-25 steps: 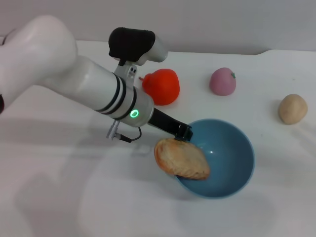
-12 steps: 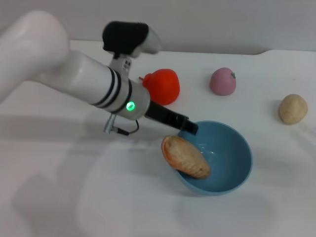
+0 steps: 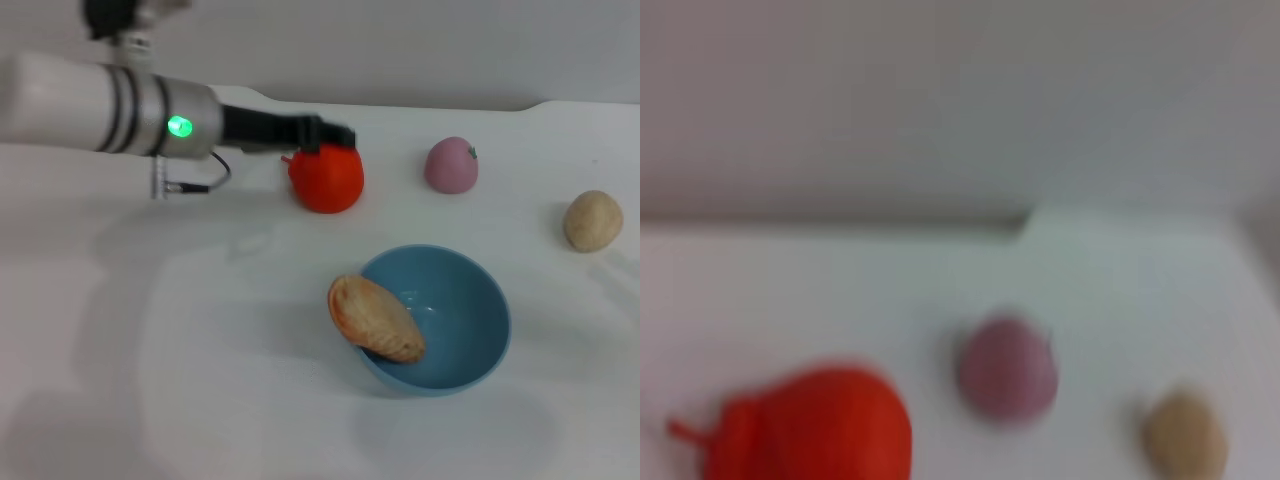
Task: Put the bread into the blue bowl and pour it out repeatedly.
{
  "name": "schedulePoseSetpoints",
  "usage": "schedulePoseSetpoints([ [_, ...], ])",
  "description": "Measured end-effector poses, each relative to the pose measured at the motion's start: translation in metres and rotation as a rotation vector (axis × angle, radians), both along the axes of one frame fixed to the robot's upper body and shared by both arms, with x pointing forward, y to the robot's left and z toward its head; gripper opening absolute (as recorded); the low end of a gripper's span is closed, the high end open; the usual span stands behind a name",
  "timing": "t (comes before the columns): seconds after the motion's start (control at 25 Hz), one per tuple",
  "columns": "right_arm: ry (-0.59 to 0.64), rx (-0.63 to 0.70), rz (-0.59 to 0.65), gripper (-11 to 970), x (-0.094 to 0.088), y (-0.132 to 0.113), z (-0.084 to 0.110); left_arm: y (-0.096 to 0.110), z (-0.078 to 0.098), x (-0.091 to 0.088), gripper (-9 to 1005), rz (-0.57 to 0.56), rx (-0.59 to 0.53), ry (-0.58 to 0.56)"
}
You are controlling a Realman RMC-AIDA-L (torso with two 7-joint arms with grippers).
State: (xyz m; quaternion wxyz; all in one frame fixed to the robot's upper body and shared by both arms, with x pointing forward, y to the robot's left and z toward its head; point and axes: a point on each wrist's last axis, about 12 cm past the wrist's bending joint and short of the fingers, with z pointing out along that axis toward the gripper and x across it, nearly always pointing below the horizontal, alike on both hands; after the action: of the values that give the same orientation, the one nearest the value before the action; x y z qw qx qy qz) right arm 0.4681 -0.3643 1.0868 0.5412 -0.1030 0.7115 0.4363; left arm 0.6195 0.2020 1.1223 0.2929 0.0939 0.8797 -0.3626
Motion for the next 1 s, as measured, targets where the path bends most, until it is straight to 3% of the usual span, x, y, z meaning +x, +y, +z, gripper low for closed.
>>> schedulePoseSetpoints([
  [0.12, 0.019, -0.008, -0.037, 509, 0.001, -0.001, -0.007, 0.027, 0.003, -0.004, 522, 0.090, -0.195, -0.071],
  [0.32, 0.067, 0.001, -0.099, 508, 0.003, -0.003, -0.018, 0.078, -0.009, -0.026, 518, 0.273, -0.490, -0.197],
  [0.44, 0.085, -0.009, -0.139, 508, 0.005, -0.005, -0.022, 0.114, -0.019, -0.048, 516, 0.409, -0.613, -0.326],
  [0.52, 0.093, -0.015, -0.180, 508, 0.005, -0.007, -0.026, 0.120, -0.021, -0.053, 516, 0.436, -0.623, -0.358],
  [0.6, 0.087, -0.018, -0.197, 508, 0.005, -0.008, -0.028, 0.131, -0.025, -0.061, 516, 0.484, -0.629, -0.407],
  [0.64, 0.062, -0.026, -0.229, 508, 0.004, -0.010, -0.031, 0.145, -0.033, -0.073, 515, 0.555, -0.596, -0.485],
  [0.76, -0.029, -0.058, -0.328, 508, -0.001, -0.013, -0.038, 0.159, -0.046, -0.091, 515, 0.618, -0.450, -0.611],
  [1.0, -0.234, -0.203, -0.598, 508, -0.021, -0.016, -0.058, 0.157, -0.082, -0.122, 514, 0.699, -0.102, -0.827],
])
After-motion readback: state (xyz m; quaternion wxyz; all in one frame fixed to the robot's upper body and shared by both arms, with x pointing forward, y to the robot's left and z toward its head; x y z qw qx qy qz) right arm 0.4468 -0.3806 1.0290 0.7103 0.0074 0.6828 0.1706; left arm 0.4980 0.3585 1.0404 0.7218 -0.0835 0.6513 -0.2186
